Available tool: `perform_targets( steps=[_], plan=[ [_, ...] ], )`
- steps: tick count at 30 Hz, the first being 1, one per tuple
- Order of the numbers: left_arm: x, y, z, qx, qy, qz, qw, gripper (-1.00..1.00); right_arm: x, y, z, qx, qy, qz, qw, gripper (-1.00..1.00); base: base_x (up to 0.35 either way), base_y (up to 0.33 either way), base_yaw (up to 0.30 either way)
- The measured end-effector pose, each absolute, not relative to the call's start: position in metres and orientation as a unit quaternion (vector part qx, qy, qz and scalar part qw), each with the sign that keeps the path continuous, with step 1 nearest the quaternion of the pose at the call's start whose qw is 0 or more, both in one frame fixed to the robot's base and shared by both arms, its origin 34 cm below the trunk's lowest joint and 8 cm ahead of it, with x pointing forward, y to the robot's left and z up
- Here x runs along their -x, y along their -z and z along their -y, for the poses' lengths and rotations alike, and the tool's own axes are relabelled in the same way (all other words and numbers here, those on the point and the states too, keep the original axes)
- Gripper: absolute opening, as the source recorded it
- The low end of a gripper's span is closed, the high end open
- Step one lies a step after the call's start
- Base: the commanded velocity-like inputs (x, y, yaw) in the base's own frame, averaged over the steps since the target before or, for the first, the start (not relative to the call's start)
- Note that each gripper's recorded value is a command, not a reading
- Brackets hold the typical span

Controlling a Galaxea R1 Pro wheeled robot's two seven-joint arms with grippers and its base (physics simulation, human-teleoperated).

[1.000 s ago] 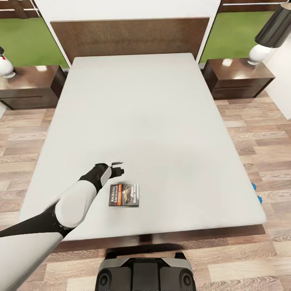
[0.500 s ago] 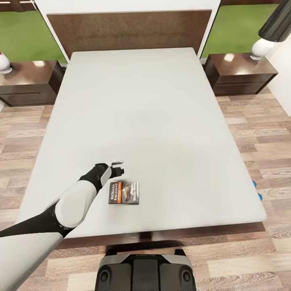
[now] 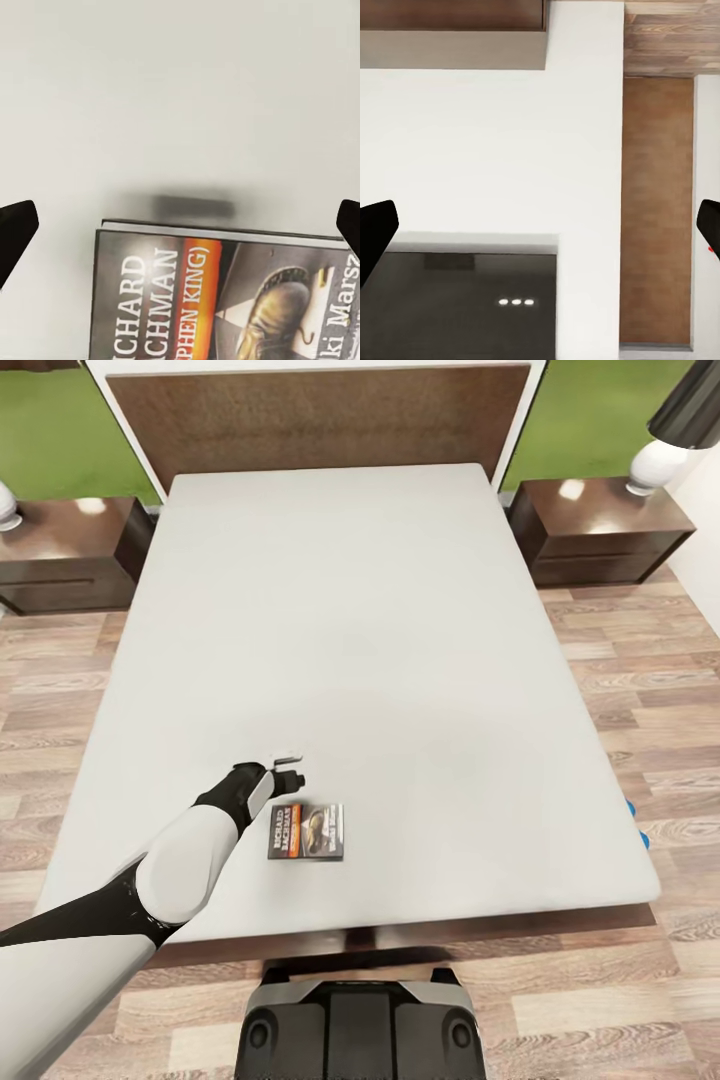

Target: In the bedroom, move the book from the bed onto either nightstand, and place the two sandals side by side next to the bed.

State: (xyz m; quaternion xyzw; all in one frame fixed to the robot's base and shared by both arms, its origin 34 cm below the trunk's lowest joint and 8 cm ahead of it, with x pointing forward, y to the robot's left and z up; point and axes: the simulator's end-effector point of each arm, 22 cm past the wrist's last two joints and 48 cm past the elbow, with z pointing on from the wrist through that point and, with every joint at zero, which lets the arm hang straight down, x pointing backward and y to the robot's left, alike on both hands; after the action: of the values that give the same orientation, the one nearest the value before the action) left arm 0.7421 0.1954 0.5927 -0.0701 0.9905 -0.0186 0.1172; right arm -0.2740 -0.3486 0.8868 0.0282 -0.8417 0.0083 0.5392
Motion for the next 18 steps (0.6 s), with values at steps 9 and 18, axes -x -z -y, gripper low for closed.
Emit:
perform_targets(
  steps=[9, 18],
  plan=[
    [-0.761, -0.596, -0.2, 0.072, 0.016, -0.989, 0.13, 1.0, 0.276, -0.893, 0.349, -0.029, -0.008, 0.837, 0.546, 1.0, 0.0, 0.0, 0.0],
    [-0.763, -0.59, -0.199, 0.072, 0.017, -0.989, 0.131, 1.0, 0.277, -0.898, 0.348, -0.03, -0.007, 0.833, 0.552, 1.0, 0.0, 0.0, 0.0]
  ],
)
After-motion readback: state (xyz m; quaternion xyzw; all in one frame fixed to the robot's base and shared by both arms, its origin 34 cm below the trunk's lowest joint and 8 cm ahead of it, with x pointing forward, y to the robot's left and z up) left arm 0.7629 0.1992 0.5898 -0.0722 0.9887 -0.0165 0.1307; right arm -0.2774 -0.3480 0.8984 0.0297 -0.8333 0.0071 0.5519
